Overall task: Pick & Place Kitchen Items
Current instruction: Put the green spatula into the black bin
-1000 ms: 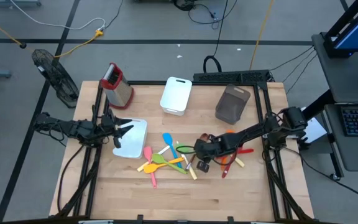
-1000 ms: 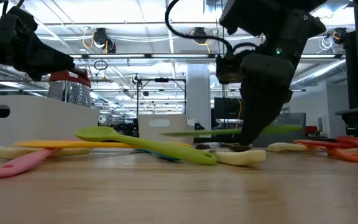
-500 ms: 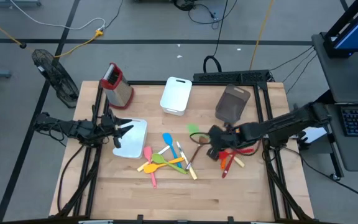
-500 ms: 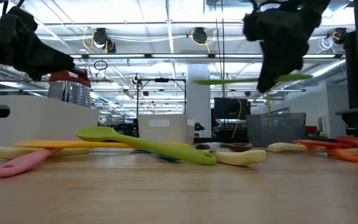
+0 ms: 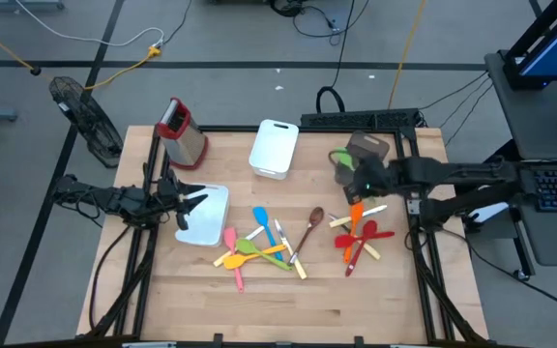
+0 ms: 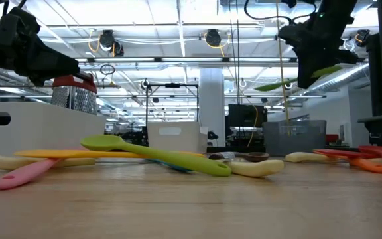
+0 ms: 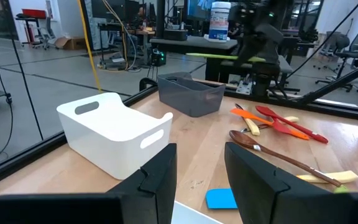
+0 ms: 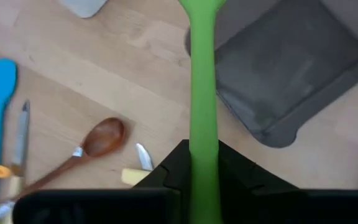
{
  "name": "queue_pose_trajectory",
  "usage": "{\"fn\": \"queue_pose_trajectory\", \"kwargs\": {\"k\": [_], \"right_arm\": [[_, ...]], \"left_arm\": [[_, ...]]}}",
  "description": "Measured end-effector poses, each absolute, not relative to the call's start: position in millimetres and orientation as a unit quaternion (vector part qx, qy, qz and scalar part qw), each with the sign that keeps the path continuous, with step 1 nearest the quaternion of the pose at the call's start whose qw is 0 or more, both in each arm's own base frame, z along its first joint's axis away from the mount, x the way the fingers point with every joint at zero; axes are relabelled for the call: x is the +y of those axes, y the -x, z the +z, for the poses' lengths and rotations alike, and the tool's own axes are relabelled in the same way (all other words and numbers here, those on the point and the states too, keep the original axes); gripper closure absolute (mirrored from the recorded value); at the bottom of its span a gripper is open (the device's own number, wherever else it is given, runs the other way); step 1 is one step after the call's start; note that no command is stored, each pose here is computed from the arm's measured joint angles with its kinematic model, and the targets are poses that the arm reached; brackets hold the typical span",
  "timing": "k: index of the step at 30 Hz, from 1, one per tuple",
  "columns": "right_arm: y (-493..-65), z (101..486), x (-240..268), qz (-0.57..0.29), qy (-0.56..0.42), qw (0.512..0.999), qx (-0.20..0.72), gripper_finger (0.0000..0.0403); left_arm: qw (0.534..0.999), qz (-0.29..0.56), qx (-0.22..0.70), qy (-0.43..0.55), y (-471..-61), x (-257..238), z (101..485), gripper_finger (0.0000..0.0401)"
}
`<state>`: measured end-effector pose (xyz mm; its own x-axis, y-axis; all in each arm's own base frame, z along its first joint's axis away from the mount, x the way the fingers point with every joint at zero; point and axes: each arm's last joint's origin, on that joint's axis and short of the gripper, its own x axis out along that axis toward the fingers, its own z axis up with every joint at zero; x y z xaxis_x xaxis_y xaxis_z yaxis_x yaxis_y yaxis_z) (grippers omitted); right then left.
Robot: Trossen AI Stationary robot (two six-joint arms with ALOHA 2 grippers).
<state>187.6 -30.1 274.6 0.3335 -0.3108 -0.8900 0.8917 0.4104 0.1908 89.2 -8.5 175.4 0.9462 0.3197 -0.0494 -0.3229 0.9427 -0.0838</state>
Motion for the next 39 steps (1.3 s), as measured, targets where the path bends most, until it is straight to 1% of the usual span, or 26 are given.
{"fn": "queue_pose_trajectory", "kwargs": {"k": [5,9,16,22,28,32,36,39], "right_arm": [[-182,275,-53,-0.408,-0.432,0.697,0.401,0.0359],[-180,275,-71,-0.417,-0.495,0.664,0.375,0.0363],[-168,274,-97,-0.464,-0.575,0.594,0.319,0.0358],[-174,267,-111,-0.488,-0.603,0.56,0.293,0.0358],[-184,249,-123,-0.492,-0.616,0.524,0.324,0.0357],[-183,242,-131,-0.503,-0.619,0.506,0.329,0.0356],[-181,239,-139,-0.512,-0.621,0.496,0.327,0.0356],[-180,238,-142,-0.512,-0.616,0.503,0.325,0.0356]], "left_arm": [[0.986,0.163,0.018,0.044,-89,-8,175,0.026],[0.986,0.162,0.018,0.044,-89,-9,175,0.0261],[0.985,0.161,0.016,0.058,-89,-9,175,0.026],[0.985,0.161,0.017,0.058,-89,-9,175,0.026],[0.985,0.158,0.018,0.059,-89,-9,175,0.026],[0.989,0.133,0.019,0.067,-90,-10,175,0.026],[0.991,0.107,0.021,0.081,-90,-12,175,0.026],[0.991,0.098,0.021,0.084,-90,-12,175,0.026]]}}
